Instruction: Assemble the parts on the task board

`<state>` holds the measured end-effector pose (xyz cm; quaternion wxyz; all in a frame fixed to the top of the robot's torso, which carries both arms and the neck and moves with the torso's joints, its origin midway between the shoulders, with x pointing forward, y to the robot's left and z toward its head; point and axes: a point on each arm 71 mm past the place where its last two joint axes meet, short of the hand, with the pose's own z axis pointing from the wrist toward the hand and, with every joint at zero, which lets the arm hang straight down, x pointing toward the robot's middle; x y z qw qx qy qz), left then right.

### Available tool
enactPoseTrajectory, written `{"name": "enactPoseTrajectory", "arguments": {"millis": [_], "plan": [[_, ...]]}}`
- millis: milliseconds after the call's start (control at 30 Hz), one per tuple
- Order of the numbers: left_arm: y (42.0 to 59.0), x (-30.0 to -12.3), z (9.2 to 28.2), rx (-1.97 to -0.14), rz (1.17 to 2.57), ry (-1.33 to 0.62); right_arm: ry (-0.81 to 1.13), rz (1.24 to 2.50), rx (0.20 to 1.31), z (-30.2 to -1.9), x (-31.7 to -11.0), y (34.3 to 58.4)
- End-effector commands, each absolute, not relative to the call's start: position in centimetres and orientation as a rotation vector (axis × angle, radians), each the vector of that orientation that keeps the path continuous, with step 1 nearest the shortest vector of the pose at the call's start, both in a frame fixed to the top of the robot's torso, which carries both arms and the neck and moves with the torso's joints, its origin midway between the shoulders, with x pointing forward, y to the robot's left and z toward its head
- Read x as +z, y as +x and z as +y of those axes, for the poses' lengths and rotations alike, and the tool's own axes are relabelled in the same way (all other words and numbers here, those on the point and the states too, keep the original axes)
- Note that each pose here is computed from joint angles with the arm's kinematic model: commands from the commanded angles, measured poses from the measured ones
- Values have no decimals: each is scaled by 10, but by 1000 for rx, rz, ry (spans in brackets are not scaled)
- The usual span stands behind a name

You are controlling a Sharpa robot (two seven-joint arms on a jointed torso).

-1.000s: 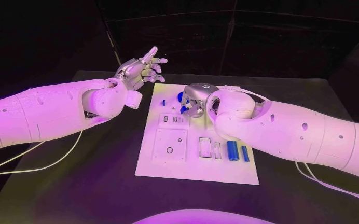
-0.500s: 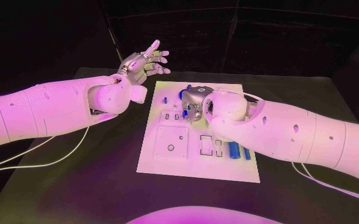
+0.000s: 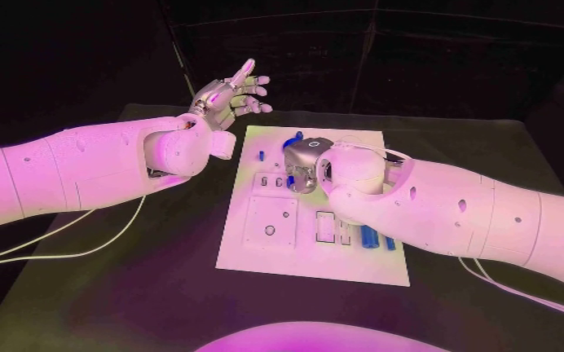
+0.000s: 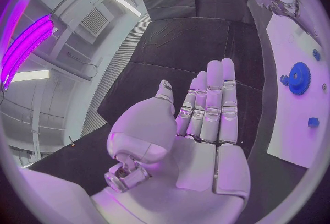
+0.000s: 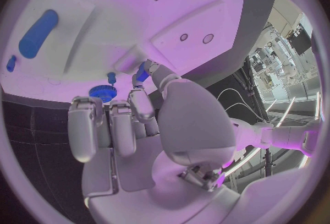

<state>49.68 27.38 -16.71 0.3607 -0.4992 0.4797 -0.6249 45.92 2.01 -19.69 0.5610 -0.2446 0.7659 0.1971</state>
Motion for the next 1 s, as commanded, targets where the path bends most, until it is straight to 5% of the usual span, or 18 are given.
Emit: {"name": "enactPoseTrajectory", "arguments": {"millis": [33, 1000], "plan": [[498, -164, 273, -1623, 1212, -1276, -607, 1795, 445, 21, -197, 458], [498, -165, 271, -1631, 1221, -1277, -635, 1800, 432, 26, -205, 460]]}}
